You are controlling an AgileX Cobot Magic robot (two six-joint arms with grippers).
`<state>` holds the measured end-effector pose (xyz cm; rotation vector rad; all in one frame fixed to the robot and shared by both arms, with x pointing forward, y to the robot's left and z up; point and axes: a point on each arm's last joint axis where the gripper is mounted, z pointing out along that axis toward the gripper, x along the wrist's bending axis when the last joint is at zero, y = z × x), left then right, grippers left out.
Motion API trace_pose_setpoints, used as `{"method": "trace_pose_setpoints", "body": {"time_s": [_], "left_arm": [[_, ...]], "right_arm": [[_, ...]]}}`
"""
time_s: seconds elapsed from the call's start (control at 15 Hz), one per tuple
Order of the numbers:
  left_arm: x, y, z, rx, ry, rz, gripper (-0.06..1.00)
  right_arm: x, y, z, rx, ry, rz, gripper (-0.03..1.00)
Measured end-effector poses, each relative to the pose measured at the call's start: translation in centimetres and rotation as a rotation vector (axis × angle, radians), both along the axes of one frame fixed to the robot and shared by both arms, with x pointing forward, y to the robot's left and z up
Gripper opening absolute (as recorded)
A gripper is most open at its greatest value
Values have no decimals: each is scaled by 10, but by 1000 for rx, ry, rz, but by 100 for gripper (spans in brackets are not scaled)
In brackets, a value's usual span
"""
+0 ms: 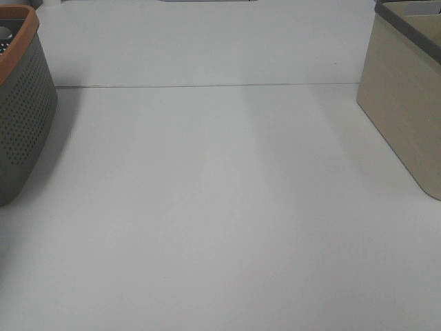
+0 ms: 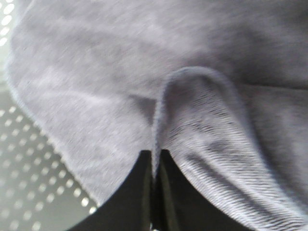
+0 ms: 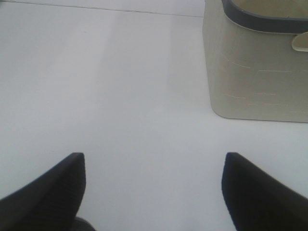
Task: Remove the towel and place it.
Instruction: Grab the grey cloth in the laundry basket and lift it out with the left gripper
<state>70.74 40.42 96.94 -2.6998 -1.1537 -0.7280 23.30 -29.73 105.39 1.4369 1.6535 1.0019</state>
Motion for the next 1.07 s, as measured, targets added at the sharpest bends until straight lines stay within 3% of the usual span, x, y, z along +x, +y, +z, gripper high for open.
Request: {"method": "trace_pose_setpoints", "body": {"time_s": [0.27,0.53,0.8,1.07], "left_arm": [[-3,3,0,-13,-7,121,0],[-10,3,22,-13,-24,147,0],[-32,-2,103,-7,-215,145,0],[-69,-17,191,-81,-491,128,0]], "right_arm": [[0,0,0,0,0,0,76],[0,0,0,0,0,0,76],[0,0,0,0,0,0,76],[0,0,0,0,0,0,76]]}}
